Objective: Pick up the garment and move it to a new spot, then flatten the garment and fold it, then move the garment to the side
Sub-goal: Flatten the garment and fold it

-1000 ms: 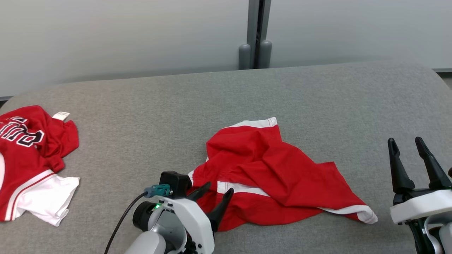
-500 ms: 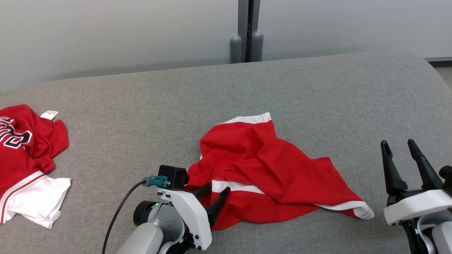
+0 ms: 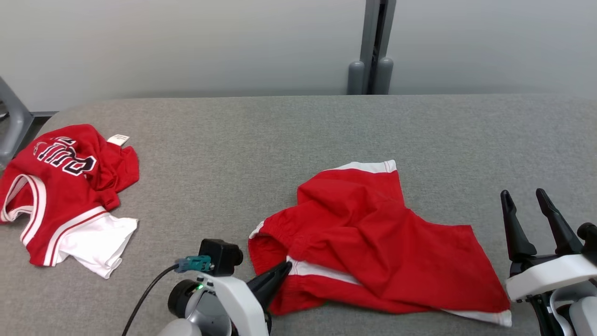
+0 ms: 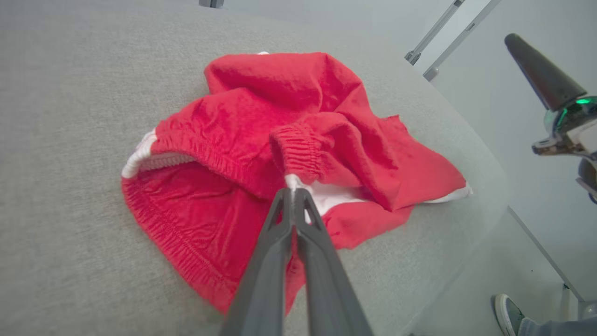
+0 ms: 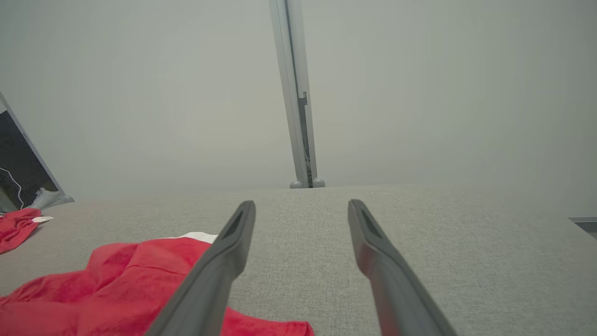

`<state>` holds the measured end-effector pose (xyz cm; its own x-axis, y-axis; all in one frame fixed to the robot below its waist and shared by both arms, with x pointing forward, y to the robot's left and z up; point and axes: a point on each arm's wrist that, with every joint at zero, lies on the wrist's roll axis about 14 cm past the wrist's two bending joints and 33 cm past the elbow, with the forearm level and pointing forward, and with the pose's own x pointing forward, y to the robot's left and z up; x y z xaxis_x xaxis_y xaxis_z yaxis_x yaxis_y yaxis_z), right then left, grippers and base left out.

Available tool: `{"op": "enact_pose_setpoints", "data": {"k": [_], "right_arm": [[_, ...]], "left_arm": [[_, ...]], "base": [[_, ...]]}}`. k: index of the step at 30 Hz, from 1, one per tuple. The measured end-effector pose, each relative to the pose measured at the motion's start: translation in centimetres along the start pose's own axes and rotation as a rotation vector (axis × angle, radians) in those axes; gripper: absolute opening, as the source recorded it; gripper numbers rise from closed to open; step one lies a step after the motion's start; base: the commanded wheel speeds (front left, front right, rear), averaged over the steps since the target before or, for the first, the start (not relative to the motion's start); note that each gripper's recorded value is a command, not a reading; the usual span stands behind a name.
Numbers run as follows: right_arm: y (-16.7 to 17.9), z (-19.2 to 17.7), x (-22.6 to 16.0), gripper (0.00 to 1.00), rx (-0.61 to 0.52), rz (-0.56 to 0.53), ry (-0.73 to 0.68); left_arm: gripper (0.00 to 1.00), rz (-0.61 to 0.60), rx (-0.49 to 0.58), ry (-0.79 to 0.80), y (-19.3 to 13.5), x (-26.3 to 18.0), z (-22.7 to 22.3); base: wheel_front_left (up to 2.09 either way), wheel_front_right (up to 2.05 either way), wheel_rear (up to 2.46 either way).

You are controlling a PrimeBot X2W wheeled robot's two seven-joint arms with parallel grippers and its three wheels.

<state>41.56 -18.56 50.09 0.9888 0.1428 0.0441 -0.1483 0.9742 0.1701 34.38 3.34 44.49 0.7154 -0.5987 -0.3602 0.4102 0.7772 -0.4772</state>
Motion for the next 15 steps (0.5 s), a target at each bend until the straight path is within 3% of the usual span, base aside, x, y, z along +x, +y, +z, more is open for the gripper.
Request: {"op": "enact_pose_setpoints", "data": {"k": [8, 15], "right_arm": [[2.1, -0.8, 0.9, 1.00, 0.006, 0.061, 0.020], [2.0, -1.5, 0.8, 1.00, 0.001, 0.063, 0.045]], "left_arm": [[0.00, 0.068, 0.049, 0.089, 2.3, -4.1, -2.5], [0.00, 0.110, 0.054, 0.206, 3.4, -6.0, -5.2]], "base": [[0.00, 0.00, 0.00], [0.00, 0.00, 0.00]]}}
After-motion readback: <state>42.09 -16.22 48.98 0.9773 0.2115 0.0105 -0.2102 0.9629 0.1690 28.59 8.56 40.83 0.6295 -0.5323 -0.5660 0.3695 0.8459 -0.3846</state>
